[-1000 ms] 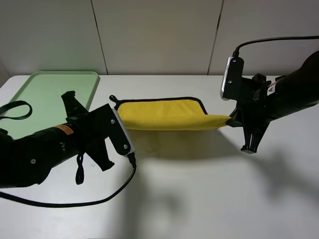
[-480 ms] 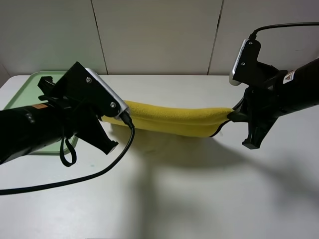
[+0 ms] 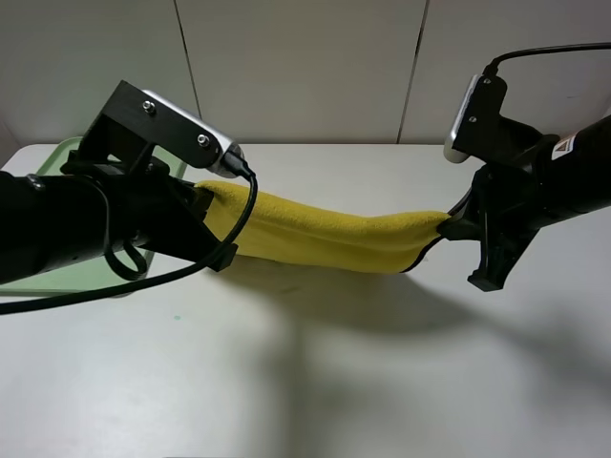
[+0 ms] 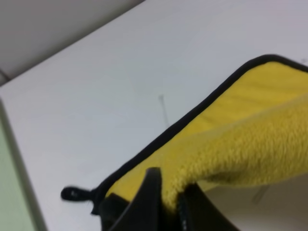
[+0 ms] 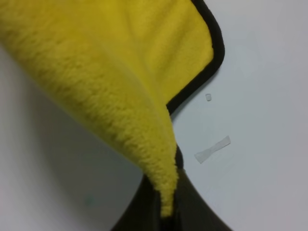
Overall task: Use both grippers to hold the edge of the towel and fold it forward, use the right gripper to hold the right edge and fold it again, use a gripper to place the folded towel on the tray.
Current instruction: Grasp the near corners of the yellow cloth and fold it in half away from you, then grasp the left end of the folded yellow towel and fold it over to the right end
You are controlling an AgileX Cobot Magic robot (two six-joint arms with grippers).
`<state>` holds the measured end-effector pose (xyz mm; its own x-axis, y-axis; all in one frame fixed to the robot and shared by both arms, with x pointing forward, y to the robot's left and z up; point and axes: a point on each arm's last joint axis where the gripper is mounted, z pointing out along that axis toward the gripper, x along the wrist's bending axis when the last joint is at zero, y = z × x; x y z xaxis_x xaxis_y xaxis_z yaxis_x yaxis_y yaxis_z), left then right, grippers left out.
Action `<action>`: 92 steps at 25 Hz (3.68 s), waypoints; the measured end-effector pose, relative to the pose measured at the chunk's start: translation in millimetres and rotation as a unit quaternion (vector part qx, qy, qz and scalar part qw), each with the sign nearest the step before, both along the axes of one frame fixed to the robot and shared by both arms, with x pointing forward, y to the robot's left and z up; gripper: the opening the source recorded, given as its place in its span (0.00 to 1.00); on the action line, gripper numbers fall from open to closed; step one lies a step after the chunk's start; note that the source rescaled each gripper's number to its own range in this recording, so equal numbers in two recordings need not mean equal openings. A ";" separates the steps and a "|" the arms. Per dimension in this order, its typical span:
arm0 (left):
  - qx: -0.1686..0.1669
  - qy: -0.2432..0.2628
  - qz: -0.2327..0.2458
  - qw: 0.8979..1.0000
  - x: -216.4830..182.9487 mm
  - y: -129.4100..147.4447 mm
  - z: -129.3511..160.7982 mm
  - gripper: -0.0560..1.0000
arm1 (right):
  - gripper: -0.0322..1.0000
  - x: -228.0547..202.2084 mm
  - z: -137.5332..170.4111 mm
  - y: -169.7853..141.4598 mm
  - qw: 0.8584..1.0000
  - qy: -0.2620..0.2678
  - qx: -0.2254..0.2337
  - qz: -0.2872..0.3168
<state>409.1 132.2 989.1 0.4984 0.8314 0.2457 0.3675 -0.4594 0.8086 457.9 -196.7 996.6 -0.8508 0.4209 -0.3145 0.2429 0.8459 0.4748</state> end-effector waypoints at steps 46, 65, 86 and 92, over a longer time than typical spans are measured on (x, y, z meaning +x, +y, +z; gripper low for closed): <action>0.075 0.122 0.097 0.985 70.4 12.2 -53.3 0.05 | 0.03 61.4 -63.5 18.0 0.994 0.012 0.024 -0.102; 0.073 0.121 0.107 0.984 70.7 13.2 -53.2 0.27 | 0.12 63.7 -68.2 18.8 0.991 0.018 0.038 -0.124; 0.104 0.101 0.152 0.978 73.5 23.6 -50.8 1.00 | 1.00 67.6 -65.7 18.6 0.986 0.003 0.059 -0.154; 0.107 0.100 0.155 0.977 73.6 24.3 -50.7 1.00 | 1.00 67.4 -65.7 18.6 0.986 0.005 0.060 -0.155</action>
